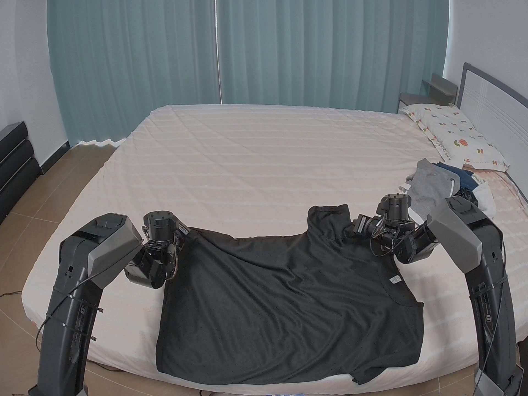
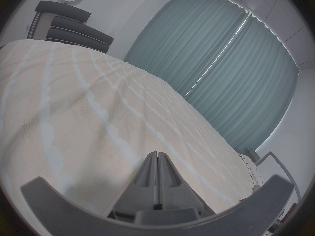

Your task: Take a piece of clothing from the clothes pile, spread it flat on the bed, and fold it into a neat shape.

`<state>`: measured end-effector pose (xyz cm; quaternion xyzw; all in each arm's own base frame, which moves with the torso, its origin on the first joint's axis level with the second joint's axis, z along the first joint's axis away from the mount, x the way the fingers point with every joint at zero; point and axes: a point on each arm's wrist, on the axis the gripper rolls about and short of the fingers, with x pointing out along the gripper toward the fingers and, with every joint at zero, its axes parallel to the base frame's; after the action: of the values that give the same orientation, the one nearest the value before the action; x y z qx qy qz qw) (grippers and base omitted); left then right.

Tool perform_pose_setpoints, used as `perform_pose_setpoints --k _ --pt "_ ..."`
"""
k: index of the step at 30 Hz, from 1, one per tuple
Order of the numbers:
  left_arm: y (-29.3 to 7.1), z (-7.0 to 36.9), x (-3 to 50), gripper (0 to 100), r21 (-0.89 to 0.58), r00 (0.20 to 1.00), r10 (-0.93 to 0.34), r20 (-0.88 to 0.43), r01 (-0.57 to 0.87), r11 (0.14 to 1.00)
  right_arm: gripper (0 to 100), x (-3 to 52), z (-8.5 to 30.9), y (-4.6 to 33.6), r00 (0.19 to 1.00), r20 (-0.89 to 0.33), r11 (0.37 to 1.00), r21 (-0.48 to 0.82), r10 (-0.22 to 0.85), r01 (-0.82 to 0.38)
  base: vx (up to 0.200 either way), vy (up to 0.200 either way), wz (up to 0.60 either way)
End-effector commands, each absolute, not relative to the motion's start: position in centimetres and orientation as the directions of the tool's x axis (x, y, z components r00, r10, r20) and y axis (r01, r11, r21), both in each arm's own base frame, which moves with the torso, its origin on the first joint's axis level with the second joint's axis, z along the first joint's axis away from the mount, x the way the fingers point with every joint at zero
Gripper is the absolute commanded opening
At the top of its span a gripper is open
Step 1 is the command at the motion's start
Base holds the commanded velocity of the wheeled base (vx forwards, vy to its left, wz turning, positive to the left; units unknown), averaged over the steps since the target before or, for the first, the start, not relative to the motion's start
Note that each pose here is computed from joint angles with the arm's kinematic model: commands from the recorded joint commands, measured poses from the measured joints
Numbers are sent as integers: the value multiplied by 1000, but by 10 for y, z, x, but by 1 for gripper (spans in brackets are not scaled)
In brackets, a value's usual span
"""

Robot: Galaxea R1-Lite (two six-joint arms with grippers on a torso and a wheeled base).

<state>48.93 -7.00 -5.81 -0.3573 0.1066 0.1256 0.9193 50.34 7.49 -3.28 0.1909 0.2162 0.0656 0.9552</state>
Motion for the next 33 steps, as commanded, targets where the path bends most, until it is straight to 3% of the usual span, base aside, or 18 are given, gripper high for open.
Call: perform_pose_setpoints --k 1,11,18,19,27,33 --pt "-70 -58 489 0 -630 946 155 -285 -307 713 0 508 -29 66 910 -373 920 391 178 -20 0 0 0" --pt "-71 -56 489 0 -615 944 176 -279 -316 722 0 516 -17 31 940 -328 914 402 92 51 0 0 0" --pt "-75 -57 487 0 -605 940 192 -283 -330 725 0 504 -17 53 918 -371 907 420 138 34 0 0 0" --pt "-75 -56 486 0 -601 938 199 -284 -336 725 100 504 -13 55 920 -365 908 419 144 24 0 0 0" --pt "-80 -47 476 0 -541 934 197 -299 -336 771 100 488 7 60 880 -427 912 411 208 -16 0 0 0" --pt "-80 -42 476 0 -482 937 196 -289 -320 816 100 494 -15 61 862 -451 914 404 229 -31 0 0 0"
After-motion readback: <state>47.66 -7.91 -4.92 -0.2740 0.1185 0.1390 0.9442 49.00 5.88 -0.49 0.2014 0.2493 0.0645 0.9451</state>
